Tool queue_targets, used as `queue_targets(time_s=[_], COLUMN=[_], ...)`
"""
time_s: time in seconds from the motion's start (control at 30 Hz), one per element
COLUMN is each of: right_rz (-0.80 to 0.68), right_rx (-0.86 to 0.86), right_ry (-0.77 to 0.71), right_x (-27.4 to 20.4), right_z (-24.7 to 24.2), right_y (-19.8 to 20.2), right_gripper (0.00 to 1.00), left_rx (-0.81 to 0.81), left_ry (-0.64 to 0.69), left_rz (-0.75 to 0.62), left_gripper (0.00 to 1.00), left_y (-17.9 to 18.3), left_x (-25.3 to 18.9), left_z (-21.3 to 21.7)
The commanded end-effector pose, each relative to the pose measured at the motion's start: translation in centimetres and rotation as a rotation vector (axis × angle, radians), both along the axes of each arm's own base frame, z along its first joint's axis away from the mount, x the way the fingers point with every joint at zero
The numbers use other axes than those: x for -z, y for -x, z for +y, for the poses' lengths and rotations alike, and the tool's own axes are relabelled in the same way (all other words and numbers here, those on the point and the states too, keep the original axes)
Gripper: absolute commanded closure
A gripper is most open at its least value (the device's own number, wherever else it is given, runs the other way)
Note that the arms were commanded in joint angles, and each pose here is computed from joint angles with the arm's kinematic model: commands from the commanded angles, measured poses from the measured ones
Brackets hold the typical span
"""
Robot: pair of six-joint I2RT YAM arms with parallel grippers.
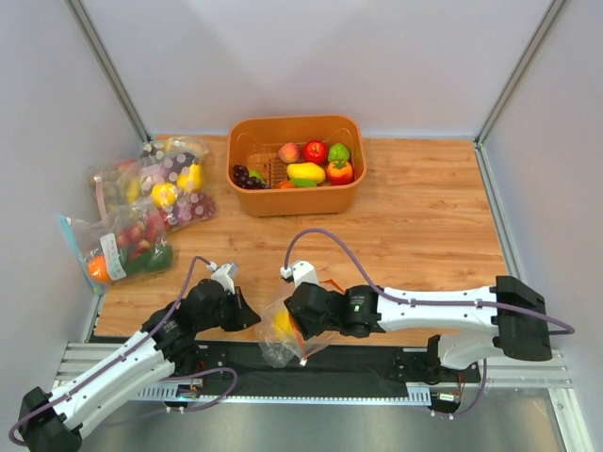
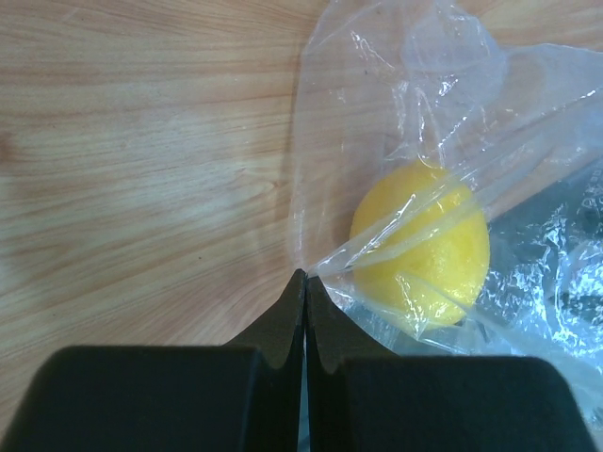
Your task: Open the zip-top bag and remove the fake food
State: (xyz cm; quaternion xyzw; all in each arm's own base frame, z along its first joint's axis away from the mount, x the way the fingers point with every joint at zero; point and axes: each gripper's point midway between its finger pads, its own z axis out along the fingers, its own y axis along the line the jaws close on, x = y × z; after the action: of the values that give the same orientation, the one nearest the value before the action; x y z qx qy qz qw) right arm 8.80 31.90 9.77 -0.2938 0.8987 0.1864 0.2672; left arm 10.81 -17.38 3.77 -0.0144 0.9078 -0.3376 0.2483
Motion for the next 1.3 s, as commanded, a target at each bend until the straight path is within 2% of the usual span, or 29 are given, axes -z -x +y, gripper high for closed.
queue_targets(time_s=[0.0, 0.23, 0.47, 0.63, 0.73, 1.03, 1.27], right_rz=[-0.019, 0.011, -0.006, -0.022, -0.022, -0.027, -0.102], right_rx=[0.011, 0.04, 0.061, 0.093, 0.109, 0.141, 0.132], right_ry=[-0.095, -0.192, -0.175, -0.11, -0.13, -0.117, -0.137], right_x=[-0.8, -1.2, -0.6, 1.2, 1.8, 4.9, 4.6], right_z=[2.9, 5.1, 6.0, 6.0, 6.4, 7.0, 8.0], right_y=[0.3, 1.5, 1.6, 1.2, 1.2, 0.8, -0.5], right_gripper=[0.53, 0.45, 0.34, 0.27, 0.23, 0.2, 0.19], left_rx=[-0.01, -0.009, -0.006, -0.004, 0.0, 0.009, 0.016], left_ry=[0.028, 0.034, 0.043, 0.045, 0.054, 0.062, 0.08], left_rz=[-0.002, 0.001, 0.001, 0.001, 0.002, 0.003, 0.01], left_gripper=[1.0, 1.0, 1.0, 1.0, 1.0, 1.0, 1.0], left_y=[-0.2, -0.2, -0.2, -0.2, -0.1, 0.0, 0.1], left_x=[0.0, 0.0, -0.1, -0.2, -0.3, -0.4, -0.5], left_z=[-0.4, -0.5, -0.6, -0.6, -0.8, -0.9, -1.2])
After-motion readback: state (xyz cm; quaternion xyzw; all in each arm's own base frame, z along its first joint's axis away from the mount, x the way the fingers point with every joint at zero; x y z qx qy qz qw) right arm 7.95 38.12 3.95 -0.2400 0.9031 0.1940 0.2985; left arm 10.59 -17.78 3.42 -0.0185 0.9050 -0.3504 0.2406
